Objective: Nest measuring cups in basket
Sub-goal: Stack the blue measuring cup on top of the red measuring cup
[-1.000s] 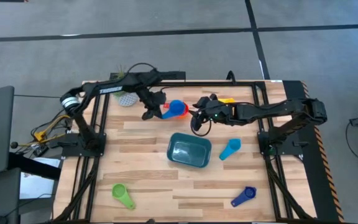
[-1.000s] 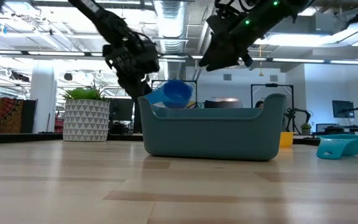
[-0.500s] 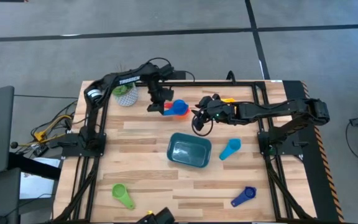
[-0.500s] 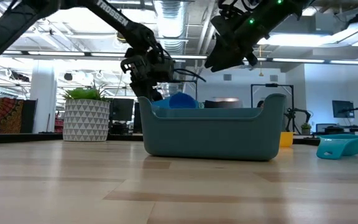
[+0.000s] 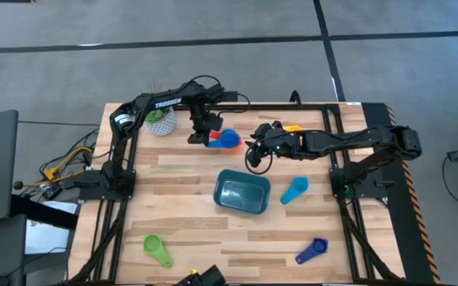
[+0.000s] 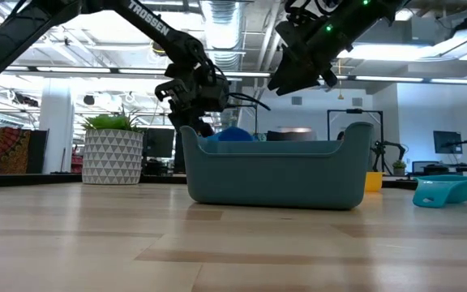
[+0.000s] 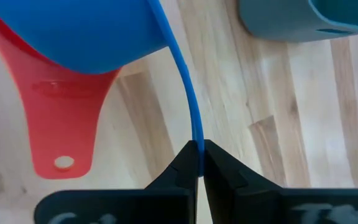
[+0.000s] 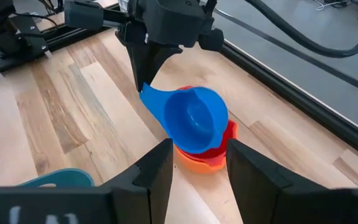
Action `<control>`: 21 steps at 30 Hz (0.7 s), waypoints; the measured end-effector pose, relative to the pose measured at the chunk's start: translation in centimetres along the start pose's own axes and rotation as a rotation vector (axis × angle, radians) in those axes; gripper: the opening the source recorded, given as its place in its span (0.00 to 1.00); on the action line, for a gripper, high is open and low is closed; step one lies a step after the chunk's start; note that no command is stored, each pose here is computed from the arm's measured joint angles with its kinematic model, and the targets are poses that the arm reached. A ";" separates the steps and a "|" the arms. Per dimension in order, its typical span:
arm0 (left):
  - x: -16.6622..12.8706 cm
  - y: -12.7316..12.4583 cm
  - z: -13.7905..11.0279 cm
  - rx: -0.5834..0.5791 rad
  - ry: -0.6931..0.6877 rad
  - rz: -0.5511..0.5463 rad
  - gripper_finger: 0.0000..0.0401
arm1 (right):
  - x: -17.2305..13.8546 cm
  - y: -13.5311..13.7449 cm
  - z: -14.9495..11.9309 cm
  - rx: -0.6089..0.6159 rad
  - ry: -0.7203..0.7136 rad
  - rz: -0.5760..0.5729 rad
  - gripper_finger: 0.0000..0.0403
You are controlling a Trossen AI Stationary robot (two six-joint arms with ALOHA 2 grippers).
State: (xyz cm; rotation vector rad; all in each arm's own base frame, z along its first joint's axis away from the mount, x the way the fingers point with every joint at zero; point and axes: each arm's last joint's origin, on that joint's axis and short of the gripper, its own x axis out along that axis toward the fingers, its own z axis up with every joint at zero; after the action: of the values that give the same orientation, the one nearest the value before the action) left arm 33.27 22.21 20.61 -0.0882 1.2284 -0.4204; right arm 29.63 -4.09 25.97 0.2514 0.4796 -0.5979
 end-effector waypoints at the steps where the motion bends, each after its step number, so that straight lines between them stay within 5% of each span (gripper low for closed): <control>1: 0.0 0.0 0.0 0.000 0.000 0.000 0.00 | 0.0 0.0 0.0 0.003 0.000 0.000 0.43; 12: 0.0 0.0 0.0 -0.011 0.006 0.005 0.21 | 0.0 0.0 0.0 0.005 0.000 -0.001 0.43; 21: -0.2 0.5 -0.4 -0.091 0.148 0.169 0.34 | 0.0 -0.1 -0.1 -0.001 0.011 -0.005 0.43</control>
State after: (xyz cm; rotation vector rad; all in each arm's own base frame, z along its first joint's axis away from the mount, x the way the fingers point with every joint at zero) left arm 32.99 22.80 20.50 -0.0312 1.3890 -0.2273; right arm 29.56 -4.10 25.86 0.2531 0.4915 -0.6015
